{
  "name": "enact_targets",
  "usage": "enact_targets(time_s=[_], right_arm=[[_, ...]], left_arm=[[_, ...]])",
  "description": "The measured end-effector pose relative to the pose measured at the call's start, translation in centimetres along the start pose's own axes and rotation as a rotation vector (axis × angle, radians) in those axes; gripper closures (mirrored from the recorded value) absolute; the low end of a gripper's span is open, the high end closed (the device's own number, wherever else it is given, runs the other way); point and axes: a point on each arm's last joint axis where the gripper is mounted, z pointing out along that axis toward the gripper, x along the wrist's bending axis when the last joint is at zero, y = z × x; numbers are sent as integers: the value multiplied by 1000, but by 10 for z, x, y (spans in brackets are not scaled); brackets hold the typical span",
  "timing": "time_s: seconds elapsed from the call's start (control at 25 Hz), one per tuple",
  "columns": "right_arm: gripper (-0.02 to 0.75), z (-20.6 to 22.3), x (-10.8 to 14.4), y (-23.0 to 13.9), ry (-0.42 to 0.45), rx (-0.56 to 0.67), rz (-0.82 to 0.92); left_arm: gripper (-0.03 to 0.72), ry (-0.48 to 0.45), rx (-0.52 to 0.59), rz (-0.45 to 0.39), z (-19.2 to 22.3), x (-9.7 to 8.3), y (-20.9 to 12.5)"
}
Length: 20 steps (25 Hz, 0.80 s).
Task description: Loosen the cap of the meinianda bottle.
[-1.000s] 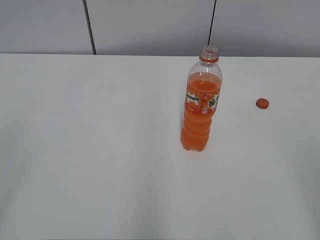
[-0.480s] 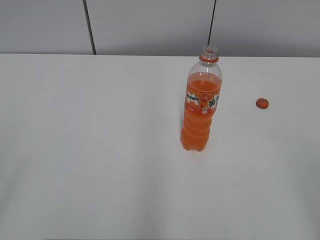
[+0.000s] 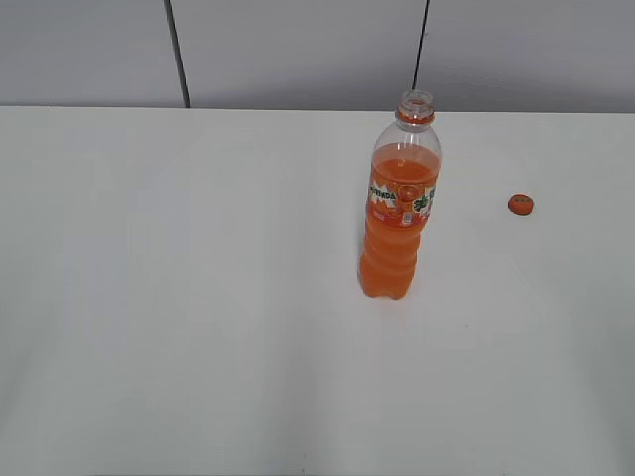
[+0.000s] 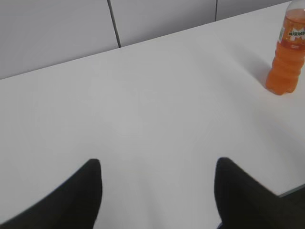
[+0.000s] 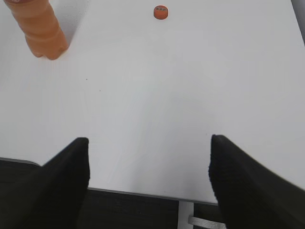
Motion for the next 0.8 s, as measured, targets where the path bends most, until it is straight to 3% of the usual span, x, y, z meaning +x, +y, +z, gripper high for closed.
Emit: enact_targets(time_s=[0.56, 0.8], right_arm=[[153, 1, 0, 1, -1, -21, -17], [153, 1, 0, 1, -1, -21, -18]], left_arm=[[256, 1, -1, -1, 0, 0, 0], [270, 118, 8, -62, 0, -4, 0]])
